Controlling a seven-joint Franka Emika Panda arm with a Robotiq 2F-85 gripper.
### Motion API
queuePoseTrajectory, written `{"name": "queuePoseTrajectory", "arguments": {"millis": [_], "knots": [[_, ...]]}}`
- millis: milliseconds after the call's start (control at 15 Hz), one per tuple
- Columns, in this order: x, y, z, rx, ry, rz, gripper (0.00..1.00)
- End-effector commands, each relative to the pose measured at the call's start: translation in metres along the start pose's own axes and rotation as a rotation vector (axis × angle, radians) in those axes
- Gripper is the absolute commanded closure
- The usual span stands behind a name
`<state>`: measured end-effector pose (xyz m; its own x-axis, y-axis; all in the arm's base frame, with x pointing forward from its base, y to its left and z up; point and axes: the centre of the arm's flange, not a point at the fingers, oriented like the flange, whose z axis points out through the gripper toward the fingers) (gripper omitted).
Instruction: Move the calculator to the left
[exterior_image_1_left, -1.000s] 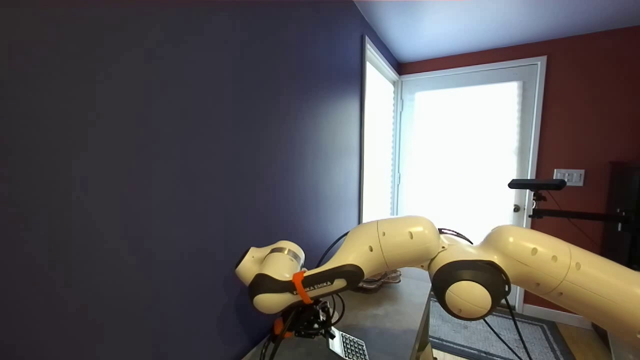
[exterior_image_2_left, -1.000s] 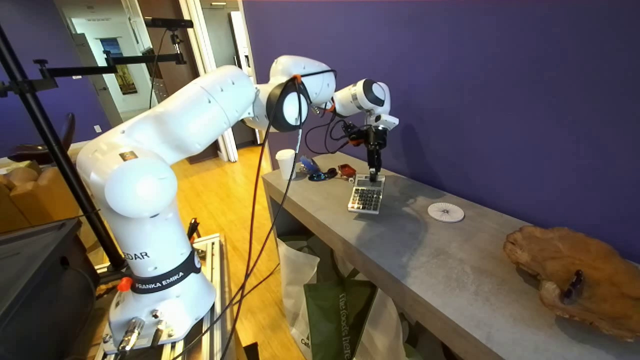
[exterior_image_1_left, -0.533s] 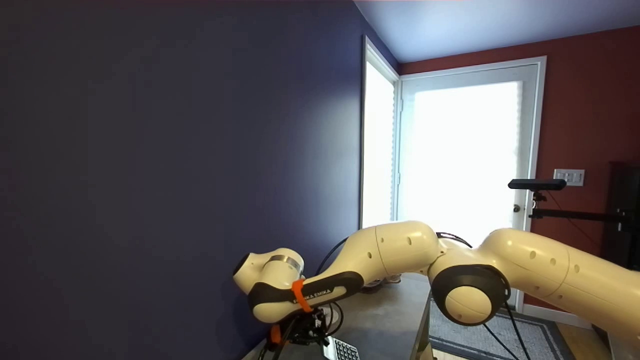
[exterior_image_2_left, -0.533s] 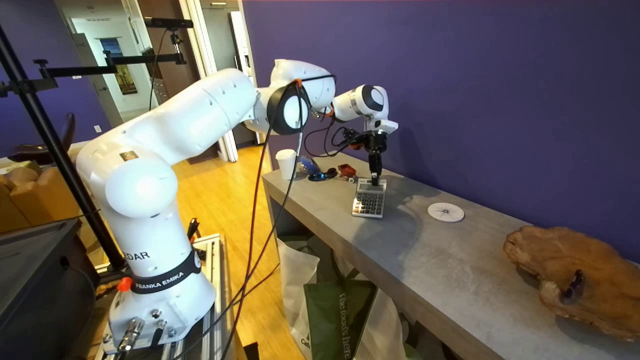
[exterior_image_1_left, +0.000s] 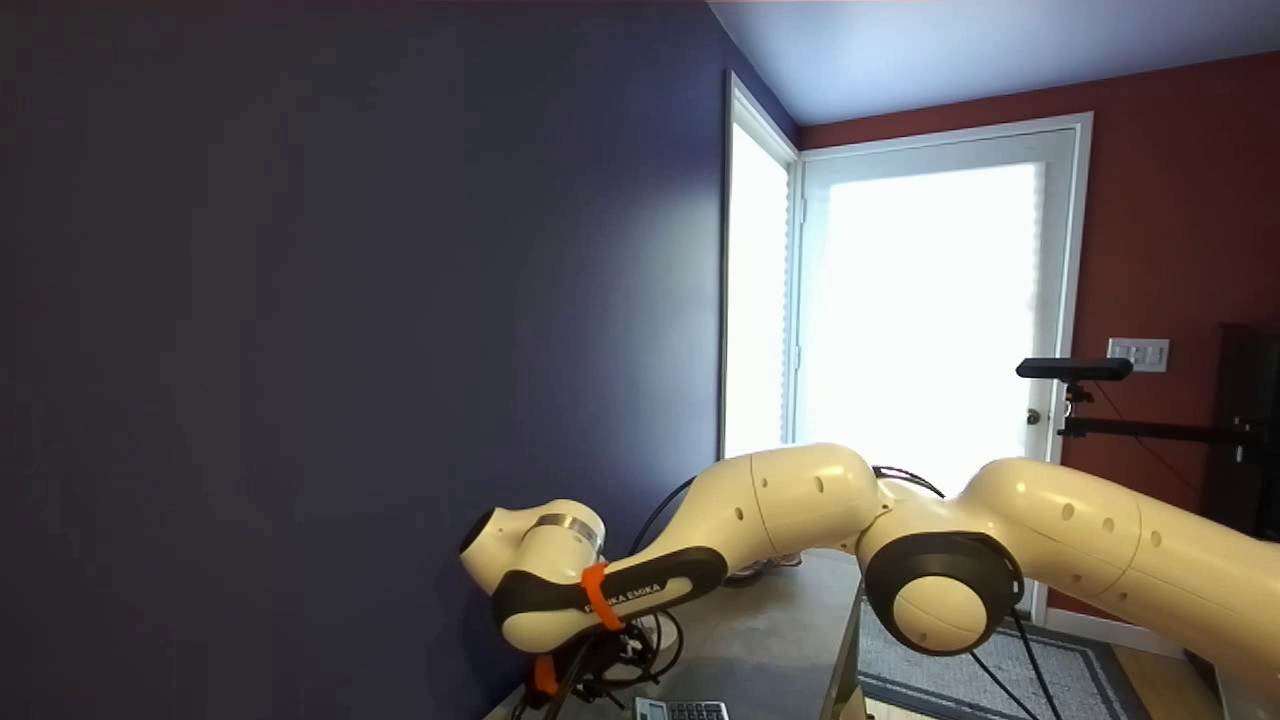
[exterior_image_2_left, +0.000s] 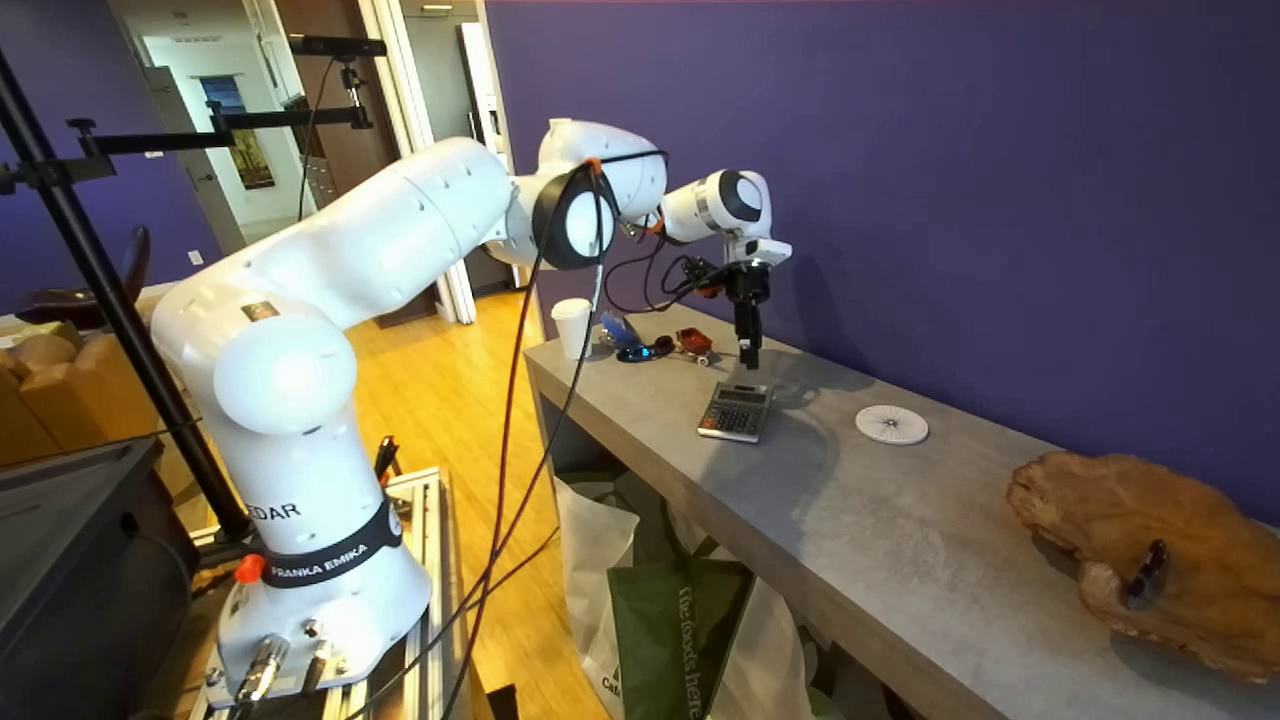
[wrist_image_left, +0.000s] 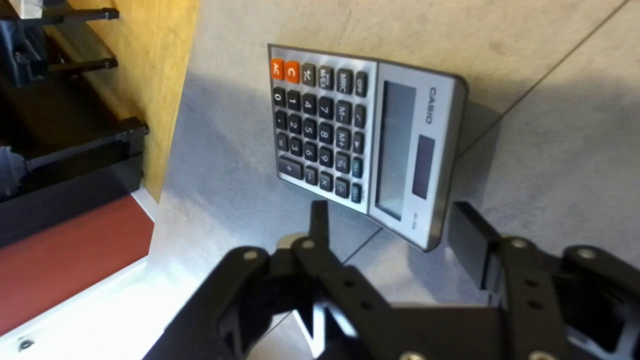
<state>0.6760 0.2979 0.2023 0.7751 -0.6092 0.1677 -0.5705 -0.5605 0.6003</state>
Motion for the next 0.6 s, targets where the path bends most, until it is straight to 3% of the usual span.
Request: {"name": "queuePoseTrajectory", "arguments": {"millis": [0,200,533], "knots": [[0.007,-0.015,-0.009,0.031,0.023,-0.013,0.06],[0.006,0.001,-0.023,0.062,0.077,-0.035,0.0],[-0.016,0.06,-0.084,0.183,0.242,-0.238,0.0]]}}
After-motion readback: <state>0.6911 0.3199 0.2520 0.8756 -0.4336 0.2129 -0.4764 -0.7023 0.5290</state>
